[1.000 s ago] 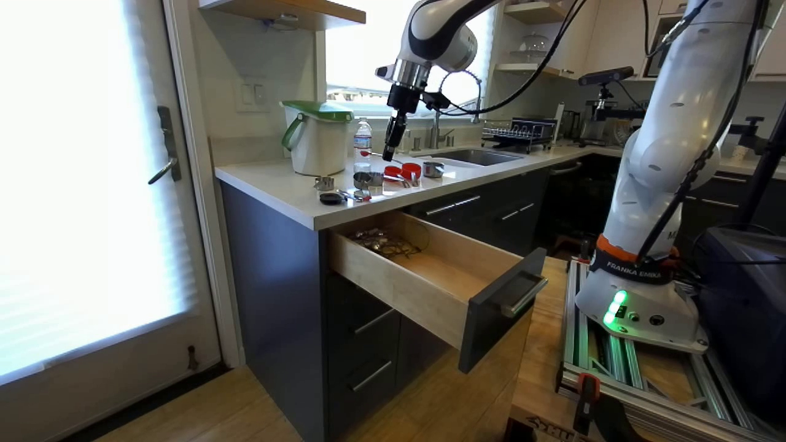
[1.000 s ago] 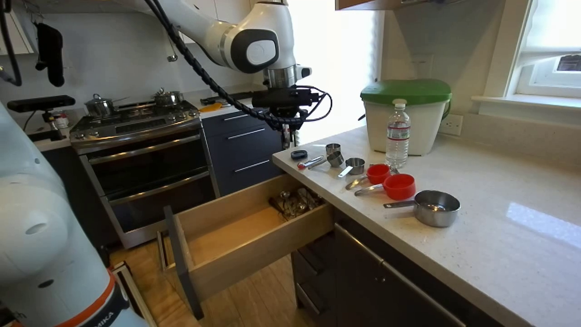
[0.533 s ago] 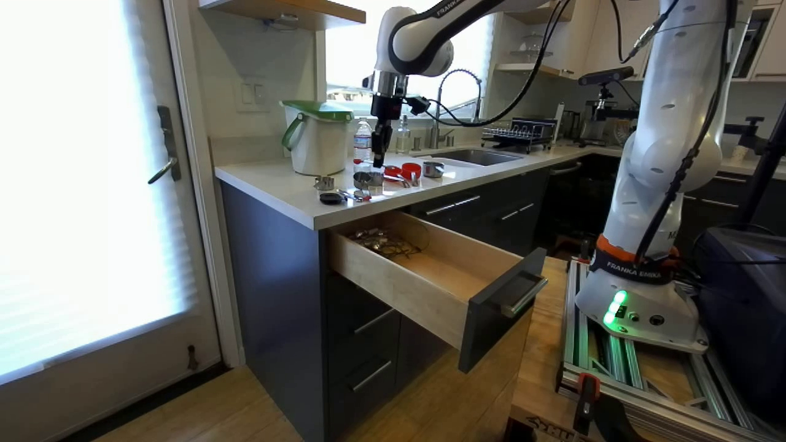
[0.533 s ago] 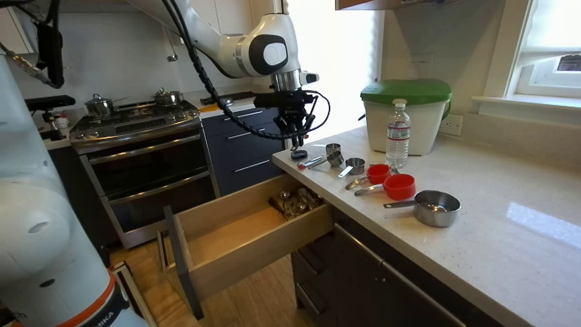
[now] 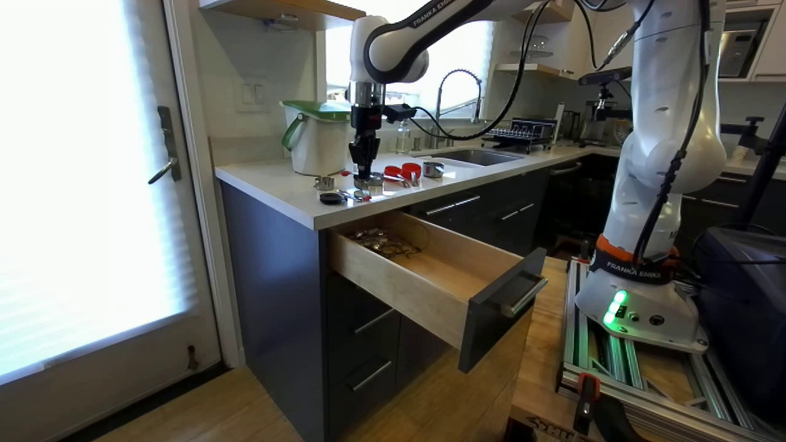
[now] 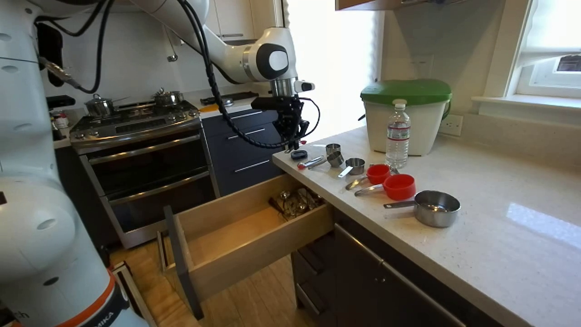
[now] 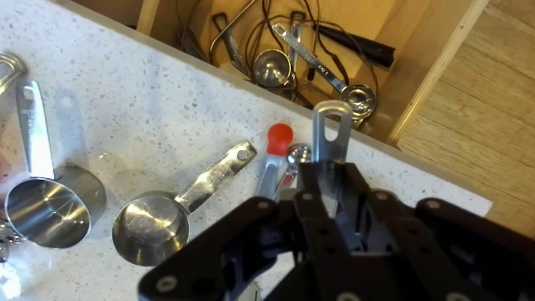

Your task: Pick up the silver and red measuring spoon from the open drawer and put it on the kitchen counter

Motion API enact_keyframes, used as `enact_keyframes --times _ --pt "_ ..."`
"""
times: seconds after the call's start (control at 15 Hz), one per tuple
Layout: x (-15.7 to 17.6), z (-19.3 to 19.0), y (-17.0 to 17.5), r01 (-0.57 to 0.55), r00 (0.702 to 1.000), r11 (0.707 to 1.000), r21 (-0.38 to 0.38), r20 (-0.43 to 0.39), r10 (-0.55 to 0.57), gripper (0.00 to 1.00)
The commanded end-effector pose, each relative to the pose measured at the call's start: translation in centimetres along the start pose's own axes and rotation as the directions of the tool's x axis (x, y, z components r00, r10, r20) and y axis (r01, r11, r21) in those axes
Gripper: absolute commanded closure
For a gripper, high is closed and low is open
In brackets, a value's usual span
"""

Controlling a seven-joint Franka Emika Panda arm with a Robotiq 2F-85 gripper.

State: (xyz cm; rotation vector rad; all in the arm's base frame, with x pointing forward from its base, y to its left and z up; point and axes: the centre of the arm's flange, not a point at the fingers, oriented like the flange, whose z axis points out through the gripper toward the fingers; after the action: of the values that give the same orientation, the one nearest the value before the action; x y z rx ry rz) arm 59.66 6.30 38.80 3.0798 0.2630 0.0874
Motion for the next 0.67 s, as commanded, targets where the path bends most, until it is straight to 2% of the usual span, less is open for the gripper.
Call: enact_keyframes --times 0.0,0.6 --pt "2.4 0.9 -0.6 -0.063 0.998 0.998 -0.019 0.016 0.063 0.95" --pt "4.4 3.7 -0.5 -0.167 0.986 0.986 -0.002 0.022 0.167 0.95"
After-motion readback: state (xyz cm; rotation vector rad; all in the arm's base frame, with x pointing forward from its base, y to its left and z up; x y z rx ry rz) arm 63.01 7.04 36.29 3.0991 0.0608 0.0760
